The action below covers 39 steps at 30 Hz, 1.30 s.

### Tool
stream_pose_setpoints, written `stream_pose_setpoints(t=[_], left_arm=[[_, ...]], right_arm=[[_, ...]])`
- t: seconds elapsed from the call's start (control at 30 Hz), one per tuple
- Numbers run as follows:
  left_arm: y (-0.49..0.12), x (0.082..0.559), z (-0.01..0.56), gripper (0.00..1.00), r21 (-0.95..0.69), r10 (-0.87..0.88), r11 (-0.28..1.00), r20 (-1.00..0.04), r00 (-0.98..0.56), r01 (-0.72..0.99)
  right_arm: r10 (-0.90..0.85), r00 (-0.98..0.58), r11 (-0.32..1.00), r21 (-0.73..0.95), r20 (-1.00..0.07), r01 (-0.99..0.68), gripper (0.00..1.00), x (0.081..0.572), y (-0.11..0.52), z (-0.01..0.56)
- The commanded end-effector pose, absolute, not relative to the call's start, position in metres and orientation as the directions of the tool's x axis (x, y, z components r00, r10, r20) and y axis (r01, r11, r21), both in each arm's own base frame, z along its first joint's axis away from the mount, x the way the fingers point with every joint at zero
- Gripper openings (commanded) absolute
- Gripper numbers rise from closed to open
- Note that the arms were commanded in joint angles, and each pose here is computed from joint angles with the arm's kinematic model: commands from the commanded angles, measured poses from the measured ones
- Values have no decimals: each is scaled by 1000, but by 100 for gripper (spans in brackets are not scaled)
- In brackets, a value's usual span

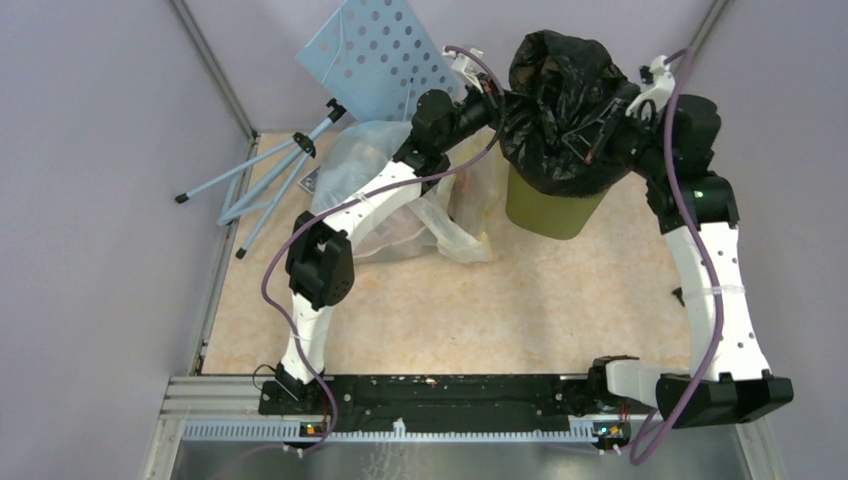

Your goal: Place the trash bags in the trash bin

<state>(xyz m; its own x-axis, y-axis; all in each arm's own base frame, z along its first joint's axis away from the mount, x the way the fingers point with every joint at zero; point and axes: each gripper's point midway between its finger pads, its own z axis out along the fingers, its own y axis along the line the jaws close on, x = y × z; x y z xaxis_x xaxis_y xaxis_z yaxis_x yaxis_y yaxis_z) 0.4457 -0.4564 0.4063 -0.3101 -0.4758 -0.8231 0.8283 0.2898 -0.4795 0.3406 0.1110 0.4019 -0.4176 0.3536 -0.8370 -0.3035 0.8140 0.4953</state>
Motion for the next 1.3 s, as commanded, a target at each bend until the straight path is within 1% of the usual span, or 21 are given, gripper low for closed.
stream_pose_setpoints(t=[0.0, 0.13, 0.27, 0.37, 0.53, 0.63, 0.7, 0.83, 0.97, 1.1, 1.27], left_arm=[[-446, 426, 449, 0, -426, -515, 252, -819, -252, 869], [-450, 433, 453, 0, -427, -535, 253, -809, -243, 868], [-457, 447, 462, 0, -424, -576, 239, -786, -224, 874], [-461, 456, 479, 0, -416, -633, 213, -748, -199, 884], [-461, 476, 483, 0, -426, -723, 202, -672, -159, 882], [-459, 482, 484, 0, -427, -751, 209, -647, -136, 880], [-456, 484, 485, 0, -419, -757, 224, -643, -114, 880], [-453, 480, 492, 0, -395, -755, 239, -650, -87, 887], [-452, 466, 498, 0, -372, -740, 215, -665, -98, 903], [-450, 451, 500, 0, -379, -714, 188, -686, -139, 906], [-443, 430, 506, 0, -413, -678, 161, -706, -204, 896]], right_arm=[[350, -458, 826, 500, -817, -261, 0, 358, 108, 382], [349, -407, 894, 430, -844, -126, 0, 395, 81, 373], [316, -421, 939, 345, -850, 8, 0, 439, 58, 358], [288, -408, 957, 273, -866, 96, 0, 468, 40, 355], [239, -360, 965, 180, -902, 190, 0, 502, 16, 374], [211, -314, 961, 137, -926, 240, 0, 515, 1, 398], [208, -253, 957, 143, -945, 253, 0, 521, -11, 424], [253, -85, 944, 226, -964, 241, 0, 512, -36, 482], [284, 33, 939, 285, -958, 193, 0, 491, -50, 519], [289, 77, 932, 299, -954, 206, 0, 466, -61, 535], [274, 74, 897, 283, -959, 339, 0, 435, -92, 528]])
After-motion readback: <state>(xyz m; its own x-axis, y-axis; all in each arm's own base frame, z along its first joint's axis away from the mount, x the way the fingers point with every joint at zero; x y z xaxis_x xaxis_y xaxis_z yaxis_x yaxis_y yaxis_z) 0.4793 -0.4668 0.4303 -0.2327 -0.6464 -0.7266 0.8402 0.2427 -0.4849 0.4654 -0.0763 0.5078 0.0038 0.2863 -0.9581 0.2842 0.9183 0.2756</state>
